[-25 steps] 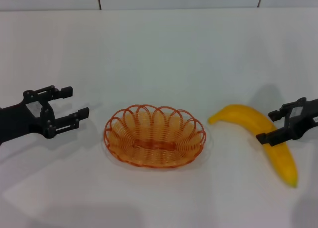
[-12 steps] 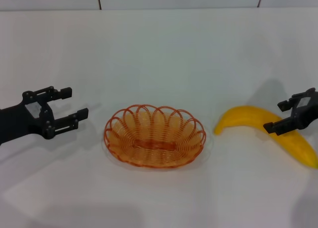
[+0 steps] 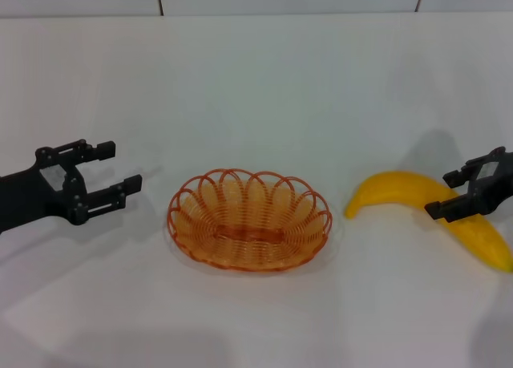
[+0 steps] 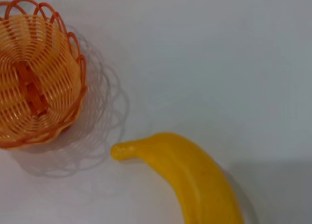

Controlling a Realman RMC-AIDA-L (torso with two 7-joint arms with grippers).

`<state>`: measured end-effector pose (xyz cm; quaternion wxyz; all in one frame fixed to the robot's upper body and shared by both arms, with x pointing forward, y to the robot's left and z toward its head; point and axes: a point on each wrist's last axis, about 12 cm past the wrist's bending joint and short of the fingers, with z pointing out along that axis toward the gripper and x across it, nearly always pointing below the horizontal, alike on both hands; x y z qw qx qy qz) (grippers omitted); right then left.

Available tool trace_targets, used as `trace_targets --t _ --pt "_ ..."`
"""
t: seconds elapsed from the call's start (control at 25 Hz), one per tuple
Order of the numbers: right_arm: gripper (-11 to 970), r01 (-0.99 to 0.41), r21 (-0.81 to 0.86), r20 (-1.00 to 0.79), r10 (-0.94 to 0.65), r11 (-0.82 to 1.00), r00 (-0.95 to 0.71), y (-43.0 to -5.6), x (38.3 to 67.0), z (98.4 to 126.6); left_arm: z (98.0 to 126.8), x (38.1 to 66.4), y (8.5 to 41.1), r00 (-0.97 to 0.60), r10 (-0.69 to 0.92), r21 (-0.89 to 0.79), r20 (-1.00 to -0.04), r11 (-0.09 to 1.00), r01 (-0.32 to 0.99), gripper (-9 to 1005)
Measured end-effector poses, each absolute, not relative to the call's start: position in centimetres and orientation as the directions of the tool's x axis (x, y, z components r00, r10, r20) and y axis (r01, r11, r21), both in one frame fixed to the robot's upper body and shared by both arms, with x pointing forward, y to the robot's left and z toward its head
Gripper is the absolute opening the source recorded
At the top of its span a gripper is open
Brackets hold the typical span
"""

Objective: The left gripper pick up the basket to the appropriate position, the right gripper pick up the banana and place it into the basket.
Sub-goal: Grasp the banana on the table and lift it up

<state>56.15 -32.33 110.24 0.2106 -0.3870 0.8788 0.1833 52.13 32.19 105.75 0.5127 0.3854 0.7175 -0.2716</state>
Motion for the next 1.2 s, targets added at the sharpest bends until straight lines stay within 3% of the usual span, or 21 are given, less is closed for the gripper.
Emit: trace_targets --t 0.68,0.8,1.04,1.2 --pt "501 -0.767 0.171 -0.511 -0.610 0.619 -0.606 -32.1 56.0 110.5 105.6 51.9 32.4 -0.183 0.273 0.001 -0.944 0.561 0.828 713" --pt "502 -0.768 0.159 -0.522 -0.607 0.621 -0.599 -32.1 56.2 110.9 105.6 51.9 32.4 -0.183 0.273 0.002 -0.944 0.562 0.827 713" --pt "503 -0.791 0.131 -0.628 -0.568 0.598 -0.533 -32.0 56.6 114.2 105.7 51.9 32.6 -0.181 0.267 0.005 -0.947 0.573 0.820 713" --pt "504 -0.877 0.098 -0.759 -0.535 0.471 -0.372 -30.2 56.4 117.9 105.7 51.9 32.7 -0.180 0.265 0.006 -0.947 0.577 0.816 712"
